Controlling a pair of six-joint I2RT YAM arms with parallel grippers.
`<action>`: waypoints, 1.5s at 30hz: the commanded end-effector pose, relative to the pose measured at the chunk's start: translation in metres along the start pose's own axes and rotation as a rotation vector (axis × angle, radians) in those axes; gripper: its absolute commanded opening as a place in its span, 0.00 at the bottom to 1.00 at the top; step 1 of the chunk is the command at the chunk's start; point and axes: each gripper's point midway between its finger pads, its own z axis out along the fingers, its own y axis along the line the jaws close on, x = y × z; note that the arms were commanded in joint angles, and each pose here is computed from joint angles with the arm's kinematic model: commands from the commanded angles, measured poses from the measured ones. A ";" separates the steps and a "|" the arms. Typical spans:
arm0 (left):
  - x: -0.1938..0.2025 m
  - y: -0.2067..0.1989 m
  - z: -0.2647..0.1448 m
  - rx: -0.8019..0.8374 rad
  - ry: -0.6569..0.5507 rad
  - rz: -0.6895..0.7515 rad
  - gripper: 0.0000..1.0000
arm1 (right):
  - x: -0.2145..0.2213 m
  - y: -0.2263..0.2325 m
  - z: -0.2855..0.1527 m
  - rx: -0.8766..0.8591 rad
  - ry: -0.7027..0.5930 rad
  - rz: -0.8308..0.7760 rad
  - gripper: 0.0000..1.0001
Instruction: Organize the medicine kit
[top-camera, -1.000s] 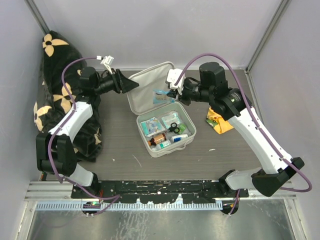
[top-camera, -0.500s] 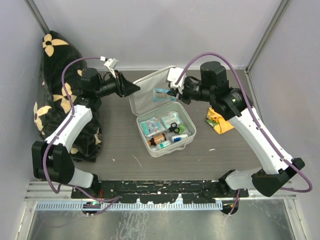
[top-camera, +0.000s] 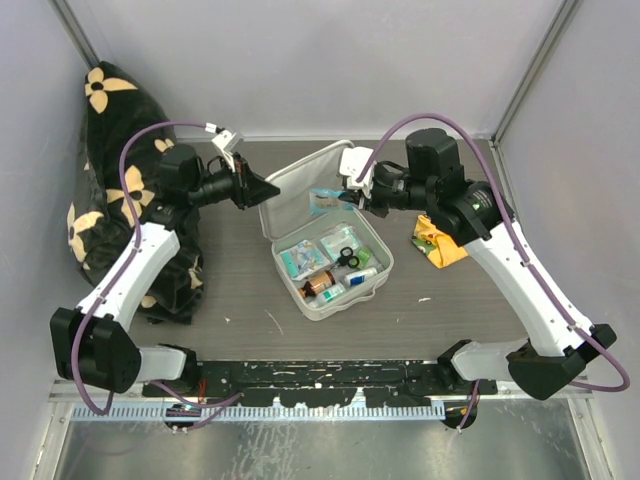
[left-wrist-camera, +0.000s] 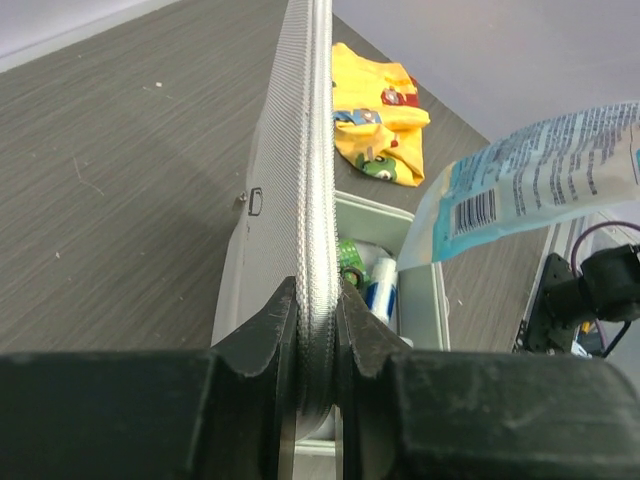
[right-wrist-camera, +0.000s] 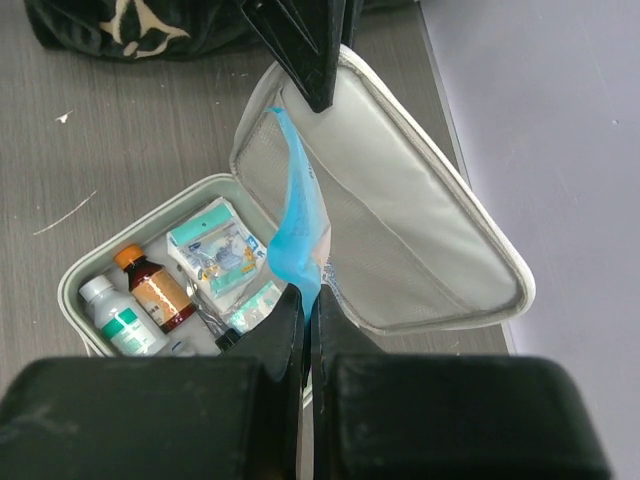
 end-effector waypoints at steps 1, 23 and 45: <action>-0.001 -0.032 -0.018 0.062 0.033 0.036 0.00 | -0.039 -0.002 -0.024 0.010 -0.114 -0.142 0.00; 0.015 -0.055 -0.036 0.110 0.082 0.046 0.00 | -0.070 -0.007 0.001 -0.148 -0.220 -0.294 0.01; 0.016 -0.057 -0.039 0.119 0.066 0.074 0.00 | -0.023 -0.020 0.041 -0.236 -0.195 -0.273 0.01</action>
